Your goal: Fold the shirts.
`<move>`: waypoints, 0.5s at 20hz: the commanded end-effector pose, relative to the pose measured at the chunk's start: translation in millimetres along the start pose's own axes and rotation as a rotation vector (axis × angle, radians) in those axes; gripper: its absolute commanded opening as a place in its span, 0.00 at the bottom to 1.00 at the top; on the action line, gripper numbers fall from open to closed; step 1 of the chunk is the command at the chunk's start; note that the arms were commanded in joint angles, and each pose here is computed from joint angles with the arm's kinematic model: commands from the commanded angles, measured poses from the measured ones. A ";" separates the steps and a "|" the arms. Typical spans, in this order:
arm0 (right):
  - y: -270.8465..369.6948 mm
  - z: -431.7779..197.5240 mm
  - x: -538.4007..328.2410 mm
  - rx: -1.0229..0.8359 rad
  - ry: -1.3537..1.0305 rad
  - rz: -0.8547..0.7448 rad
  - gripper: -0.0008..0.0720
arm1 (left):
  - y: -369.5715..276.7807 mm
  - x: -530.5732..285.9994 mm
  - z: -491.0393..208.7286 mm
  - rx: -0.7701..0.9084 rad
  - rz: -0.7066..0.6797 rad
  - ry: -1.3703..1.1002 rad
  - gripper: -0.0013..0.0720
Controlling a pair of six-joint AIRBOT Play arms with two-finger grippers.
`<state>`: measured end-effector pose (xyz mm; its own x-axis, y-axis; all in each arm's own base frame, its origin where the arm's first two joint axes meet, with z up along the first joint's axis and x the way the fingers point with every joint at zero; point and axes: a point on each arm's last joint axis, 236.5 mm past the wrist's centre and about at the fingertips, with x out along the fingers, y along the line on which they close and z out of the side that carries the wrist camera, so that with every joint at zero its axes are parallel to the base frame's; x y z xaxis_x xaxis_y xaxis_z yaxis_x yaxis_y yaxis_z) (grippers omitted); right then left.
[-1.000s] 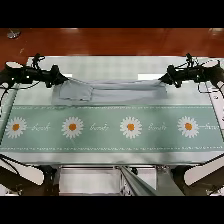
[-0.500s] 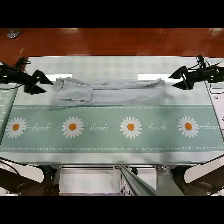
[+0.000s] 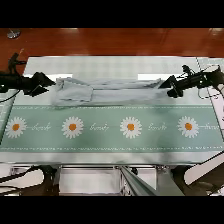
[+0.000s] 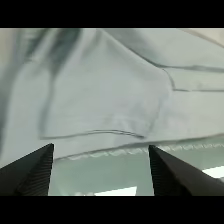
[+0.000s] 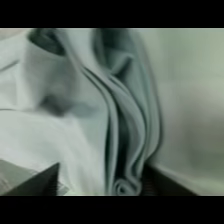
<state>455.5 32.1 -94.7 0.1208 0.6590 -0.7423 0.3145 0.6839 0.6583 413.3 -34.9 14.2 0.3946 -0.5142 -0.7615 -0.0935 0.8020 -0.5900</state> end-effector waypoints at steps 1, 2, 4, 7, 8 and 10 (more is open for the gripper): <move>23.8 0.4 10.7 -0.031 0.001 0.035 0.12 | -57.2 28.2 -27.9 0.111 -0.076 0.045 0.97; 33.5 -2.7 4.4 -0.061 0.010 0.055 0.05 | -72.0 38.9 -36.8 0.141 -0.092 0.070 0.87; 37.1 -8.2 -22.9 -0.128 -0.009 0.012 0.05 | -101.6 56.1 -51.6 0.197 -0.132 0.109 0.06; 34.2 -30.9 -72.8 -0.243 -0.059 -0.159 0.05 | -158.7 78.4 -66.2 0.305 -0.206 0.103 0.05; 39.2 -43.1 -87.0 -0.281 -0.092 -0.182 0.05 | -177.7 85.7 -72.7 0.347 -0.220 0.099 0.05; 54.1 -73.4 -108.9 -0.344 -0.161 -0.193 0.05 | -216.0 104.4 -92.5 0.442 -0.246 0.111 0.05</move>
<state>421.3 26.3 -2.2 0.1785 0.5455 -0.8189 0.0939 0.8190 0.5660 397.1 -231.0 29.8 0.2672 -0.6855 -0.6773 0.2826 0.7277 -0.6250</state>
